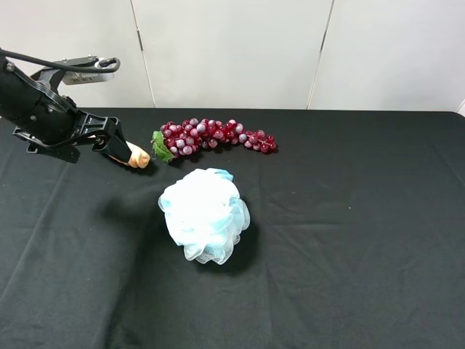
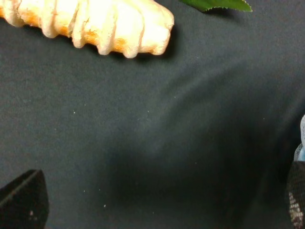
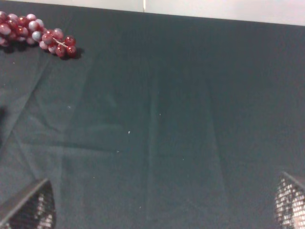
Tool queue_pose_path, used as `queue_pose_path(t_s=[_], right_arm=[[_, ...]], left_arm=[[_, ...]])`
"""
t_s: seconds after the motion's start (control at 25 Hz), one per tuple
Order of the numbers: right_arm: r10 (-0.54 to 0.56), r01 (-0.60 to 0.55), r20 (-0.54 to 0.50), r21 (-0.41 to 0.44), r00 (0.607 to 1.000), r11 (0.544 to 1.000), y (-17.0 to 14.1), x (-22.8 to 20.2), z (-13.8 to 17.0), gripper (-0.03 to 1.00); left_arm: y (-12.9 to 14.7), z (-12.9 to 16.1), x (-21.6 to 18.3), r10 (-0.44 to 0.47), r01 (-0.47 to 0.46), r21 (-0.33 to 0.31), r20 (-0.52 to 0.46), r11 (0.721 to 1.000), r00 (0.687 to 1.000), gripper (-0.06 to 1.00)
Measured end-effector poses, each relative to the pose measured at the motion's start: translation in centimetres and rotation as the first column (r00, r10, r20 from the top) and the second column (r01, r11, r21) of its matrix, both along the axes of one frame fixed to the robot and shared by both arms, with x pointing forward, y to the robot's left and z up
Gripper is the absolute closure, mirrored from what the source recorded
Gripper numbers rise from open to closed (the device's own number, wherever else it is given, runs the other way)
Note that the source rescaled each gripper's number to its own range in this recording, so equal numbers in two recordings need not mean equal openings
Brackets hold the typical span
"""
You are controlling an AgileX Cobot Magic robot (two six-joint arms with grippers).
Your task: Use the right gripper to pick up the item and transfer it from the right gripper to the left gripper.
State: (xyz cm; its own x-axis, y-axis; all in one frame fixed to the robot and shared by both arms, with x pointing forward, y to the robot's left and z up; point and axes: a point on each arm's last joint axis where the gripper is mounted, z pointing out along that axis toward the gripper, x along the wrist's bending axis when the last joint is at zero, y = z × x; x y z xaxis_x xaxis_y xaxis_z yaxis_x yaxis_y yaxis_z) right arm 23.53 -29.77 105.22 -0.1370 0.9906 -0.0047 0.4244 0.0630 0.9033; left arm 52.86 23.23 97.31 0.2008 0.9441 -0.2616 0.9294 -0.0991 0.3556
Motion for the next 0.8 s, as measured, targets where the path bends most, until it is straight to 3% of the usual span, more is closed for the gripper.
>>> queue_pose_path(t_s=[0.48,0.8], right_arm=[[0.0,0.0,0.0,0.0,1.0,1.0,0.0,0.0,0.0,-0.03],[0.0,0.0,0.0,0.0,1.0,1.0,0.0,0.0,0.0,-0.03]], left_arm=[[-0.2,0.7,0.0,-0.02,0.019,-0.013,-0.036,1.0,0.999,-0.06],[-0.1,5.5,-1.0,-0.032,0.036,-0.033,0.108,0.999,0.994,-0.06]])
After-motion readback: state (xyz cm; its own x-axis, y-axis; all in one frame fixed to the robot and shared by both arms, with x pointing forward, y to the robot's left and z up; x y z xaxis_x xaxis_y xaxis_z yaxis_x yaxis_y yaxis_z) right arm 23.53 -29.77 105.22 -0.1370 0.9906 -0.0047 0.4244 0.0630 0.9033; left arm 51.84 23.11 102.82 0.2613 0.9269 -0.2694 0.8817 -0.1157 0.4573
